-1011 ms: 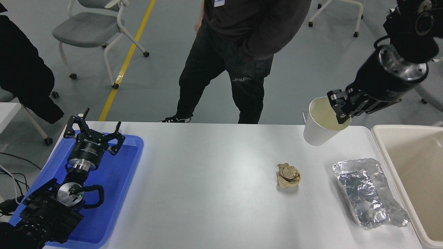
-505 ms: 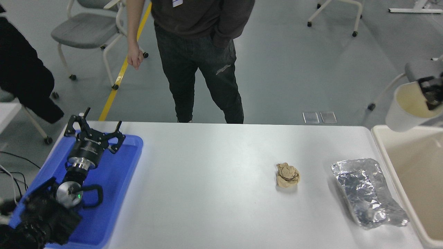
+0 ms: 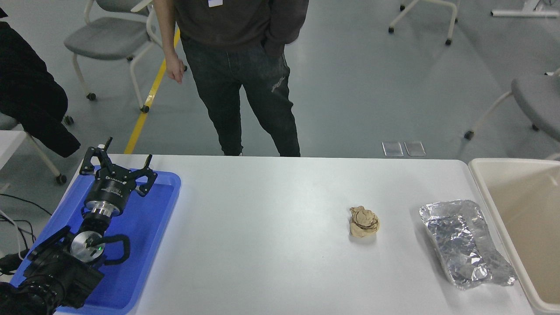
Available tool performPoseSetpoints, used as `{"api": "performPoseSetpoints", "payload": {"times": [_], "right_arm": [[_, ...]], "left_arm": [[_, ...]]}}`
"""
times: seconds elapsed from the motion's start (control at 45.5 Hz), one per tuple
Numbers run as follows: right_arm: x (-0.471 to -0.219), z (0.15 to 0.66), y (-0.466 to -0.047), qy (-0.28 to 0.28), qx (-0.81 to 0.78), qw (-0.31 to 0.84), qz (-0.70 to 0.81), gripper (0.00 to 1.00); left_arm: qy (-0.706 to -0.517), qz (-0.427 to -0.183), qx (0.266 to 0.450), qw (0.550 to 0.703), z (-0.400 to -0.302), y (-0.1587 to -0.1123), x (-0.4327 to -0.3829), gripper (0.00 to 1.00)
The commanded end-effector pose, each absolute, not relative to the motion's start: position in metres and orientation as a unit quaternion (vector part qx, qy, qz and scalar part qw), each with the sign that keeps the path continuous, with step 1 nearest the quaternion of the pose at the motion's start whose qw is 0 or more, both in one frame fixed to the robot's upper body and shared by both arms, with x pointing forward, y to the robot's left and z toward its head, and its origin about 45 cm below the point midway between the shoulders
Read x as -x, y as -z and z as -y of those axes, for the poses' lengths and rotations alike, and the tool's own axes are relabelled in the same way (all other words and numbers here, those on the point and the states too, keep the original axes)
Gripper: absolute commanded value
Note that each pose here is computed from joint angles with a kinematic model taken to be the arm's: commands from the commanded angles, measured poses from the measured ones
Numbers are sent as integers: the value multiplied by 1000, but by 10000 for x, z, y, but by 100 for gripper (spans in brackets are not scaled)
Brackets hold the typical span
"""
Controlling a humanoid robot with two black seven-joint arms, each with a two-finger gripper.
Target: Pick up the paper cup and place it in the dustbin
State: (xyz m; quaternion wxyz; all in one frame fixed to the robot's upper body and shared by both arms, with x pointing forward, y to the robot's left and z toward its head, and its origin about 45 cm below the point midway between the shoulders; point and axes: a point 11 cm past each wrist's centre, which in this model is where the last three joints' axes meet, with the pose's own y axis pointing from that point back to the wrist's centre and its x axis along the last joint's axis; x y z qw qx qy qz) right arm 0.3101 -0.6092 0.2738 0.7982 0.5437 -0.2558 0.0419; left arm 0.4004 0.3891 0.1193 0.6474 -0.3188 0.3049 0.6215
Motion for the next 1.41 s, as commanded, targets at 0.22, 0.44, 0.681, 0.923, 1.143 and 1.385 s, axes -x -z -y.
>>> {"api": "performPoseSetpoints", "payload": {"times": [0.22, 0.44, 0.681, 0.923, 1.143, 1.385], "right_arm": [[-2800, 6197, -1458, -68, -512, 799, 308, 0], [-2844, 6120, -1265, -69, -509, 788, 338, 20], [-2907, 6014, -1197, -63, -521, 771, 360, 100], [-3114, 5952, -1378, -74, -529, 764, 363, 100], [-3299, 5890, -2150, -87, -561, 755, 328, 100], [-3545, 5307, -2988, -101, -588, 776, 204, 100]], "left_arm": [[-622, -305, 319, 648, -3892, -1196, -4008, 100], [-622, -305, 319, 648, -3892, -1196, -4008, 100], [-622, -305, 319, 648, -3892, -1196, -4008, 100], [-619, -305, 319, 650, -3871, -1209, -4023, 100], [-618, -305, 320, 650, -3863, -1206, -4024, 100], [-618, -305, 320, 650, -3861, -1212, -4029, 100]]}}
